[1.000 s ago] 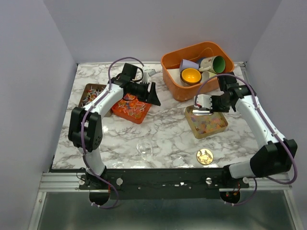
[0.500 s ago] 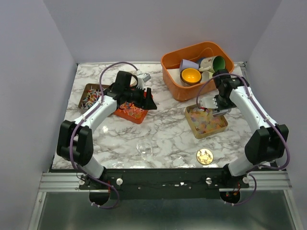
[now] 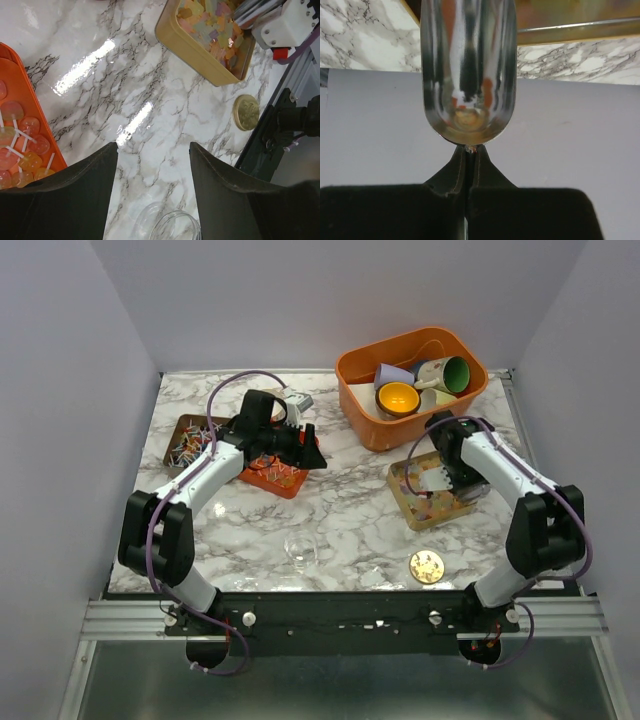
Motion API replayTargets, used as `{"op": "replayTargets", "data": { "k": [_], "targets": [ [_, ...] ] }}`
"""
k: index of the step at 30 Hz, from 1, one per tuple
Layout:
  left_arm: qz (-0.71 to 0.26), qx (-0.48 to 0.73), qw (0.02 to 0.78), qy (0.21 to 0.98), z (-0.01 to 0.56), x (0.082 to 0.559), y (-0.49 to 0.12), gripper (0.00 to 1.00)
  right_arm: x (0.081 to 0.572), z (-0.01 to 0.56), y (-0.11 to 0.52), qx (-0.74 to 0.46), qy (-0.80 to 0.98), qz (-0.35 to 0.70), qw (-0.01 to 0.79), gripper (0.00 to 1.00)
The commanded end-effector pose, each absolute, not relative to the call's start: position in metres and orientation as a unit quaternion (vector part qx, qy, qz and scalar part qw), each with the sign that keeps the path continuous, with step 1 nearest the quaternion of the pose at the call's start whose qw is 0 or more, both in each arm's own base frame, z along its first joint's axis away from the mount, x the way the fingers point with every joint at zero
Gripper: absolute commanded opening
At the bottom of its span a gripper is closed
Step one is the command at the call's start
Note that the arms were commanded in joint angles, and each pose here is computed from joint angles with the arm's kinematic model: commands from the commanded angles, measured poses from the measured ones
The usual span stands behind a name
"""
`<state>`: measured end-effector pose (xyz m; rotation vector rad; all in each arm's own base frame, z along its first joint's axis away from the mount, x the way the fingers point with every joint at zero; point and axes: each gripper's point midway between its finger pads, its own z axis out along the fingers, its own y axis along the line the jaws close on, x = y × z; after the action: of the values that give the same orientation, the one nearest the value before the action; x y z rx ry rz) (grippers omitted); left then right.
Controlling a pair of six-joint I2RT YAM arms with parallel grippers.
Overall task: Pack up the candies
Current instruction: Scoop the fake candies from the storage box.
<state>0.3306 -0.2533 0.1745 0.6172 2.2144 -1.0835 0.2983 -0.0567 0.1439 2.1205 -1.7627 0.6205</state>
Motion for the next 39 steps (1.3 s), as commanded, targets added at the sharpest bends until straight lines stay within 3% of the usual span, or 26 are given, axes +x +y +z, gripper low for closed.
{"op": "replayTargets", "data": {
  "k": [1, 13, 25, 39],
  "targets": [
    [-0.402, 0.231, 0.315, 0.828, 0.182, 0.334, -0.252, 0.69, 0.296, 0.131, -0.047, 0.710, -0.637, 0.225, 0.199, 0.01],
    [-0.400, 0.231, 0.306, 0.833, 0.176, 0.335, -0.252, 0.69, 0.277, 0.110, 0.000, 0.629, -0.750, 0.124, 0.162, 0.01],
    [-0.396, 0.232, 0.275, 0.845, 0.147, 0.339, -0.254, 0.67, 0.226, 0.073, 0.004, 0.586, -0.794, 0.078, 0.145, 0.01],
    [-0.399, 0.207, 0.256, 0.856, 0.133, 0.350, -0.260, 0.67, 0.264, 0.059, 0.035, 0.518, -0.846, 0.059, 0.115, 0.01]
  ]
}}
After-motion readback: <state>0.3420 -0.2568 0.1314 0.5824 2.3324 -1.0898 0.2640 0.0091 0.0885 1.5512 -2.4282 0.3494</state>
